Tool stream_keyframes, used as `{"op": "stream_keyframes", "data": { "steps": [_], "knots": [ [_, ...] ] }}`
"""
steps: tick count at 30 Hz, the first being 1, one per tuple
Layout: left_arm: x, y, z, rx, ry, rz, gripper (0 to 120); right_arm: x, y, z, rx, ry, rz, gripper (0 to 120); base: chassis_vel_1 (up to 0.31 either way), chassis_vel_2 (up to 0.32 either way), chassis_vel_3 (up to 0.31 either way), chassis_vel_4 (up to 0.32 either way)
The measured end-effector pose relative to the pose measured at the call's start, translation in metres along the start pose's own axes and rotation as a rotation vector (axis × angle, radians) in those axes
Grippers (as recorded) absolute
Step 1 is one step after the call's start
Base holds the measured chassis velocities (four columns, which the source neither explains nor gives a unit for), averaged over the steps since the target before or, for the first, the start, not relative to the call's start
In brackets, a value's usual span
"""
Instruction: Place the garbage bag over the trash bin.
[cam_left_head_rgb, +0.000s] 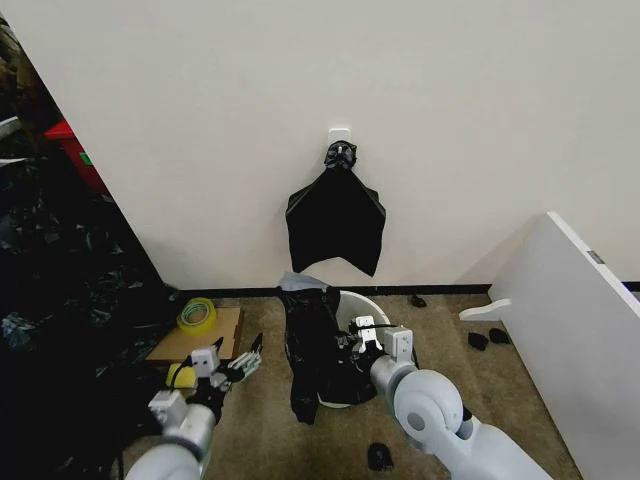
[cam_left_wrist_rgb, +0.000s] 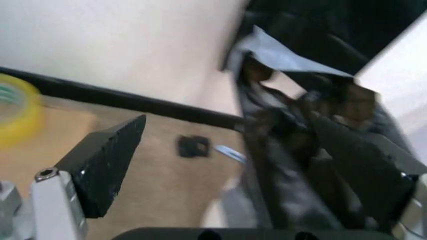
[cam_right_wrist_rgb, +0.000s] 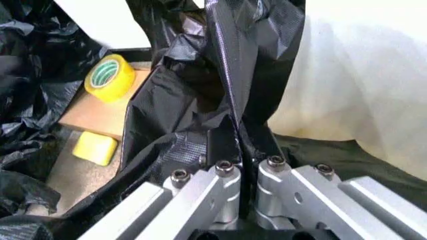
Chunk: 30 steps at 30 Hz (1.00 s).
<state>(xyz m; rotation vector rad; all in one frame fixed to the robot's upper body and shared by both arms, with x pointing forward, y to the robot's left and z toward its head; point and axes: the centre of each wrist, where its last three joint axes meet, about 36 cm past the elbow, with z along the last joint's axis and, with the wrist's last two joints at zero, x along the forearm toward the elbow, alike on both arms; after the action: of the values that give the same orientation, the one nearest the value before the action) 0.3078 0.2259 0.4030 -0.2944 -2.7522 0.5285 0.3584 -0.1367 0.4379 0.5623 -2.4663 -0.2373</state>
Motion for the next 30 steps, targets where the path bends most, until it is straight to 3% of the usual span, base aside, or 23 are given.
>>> {"op": "stream_keyframes", "data": {
  "steps": [6, 12, 17, 30],
  "knots": [
    [-0.027, -0.024, 0.005, 0.013, 0.114, 0.056, 99, 0.002, -0.002, 0.002, 0.006, 0.008, 0.011, 0, 0.000, 0.000, 0.000, 0.000],
    [-0.040, -0.031, 0.007, 0.021, 0.140, 0.048, 99, 0.006, -0.008, 0.005, 0.009, 0.020, 0.030, 0, 0.000, 0.000, 0.000, 0.000],
    [-0.049, -0.036, 0.007, 0.036, 0.168, 0.012, 99, 0.007, -0.008, 0.008, 0.008, 0.031, 0.033, 0, 0.000, 0.000, 0.000, 0.000],
    [-0.092, -0.062, -0.019, 0.052, 0.406, -0.112, 91, 0.010, -0.008, 0.009, 0.004, 0.040, 0.039, 0, 0.000, 0.000, 0.000, 0.000]
  ]
}}
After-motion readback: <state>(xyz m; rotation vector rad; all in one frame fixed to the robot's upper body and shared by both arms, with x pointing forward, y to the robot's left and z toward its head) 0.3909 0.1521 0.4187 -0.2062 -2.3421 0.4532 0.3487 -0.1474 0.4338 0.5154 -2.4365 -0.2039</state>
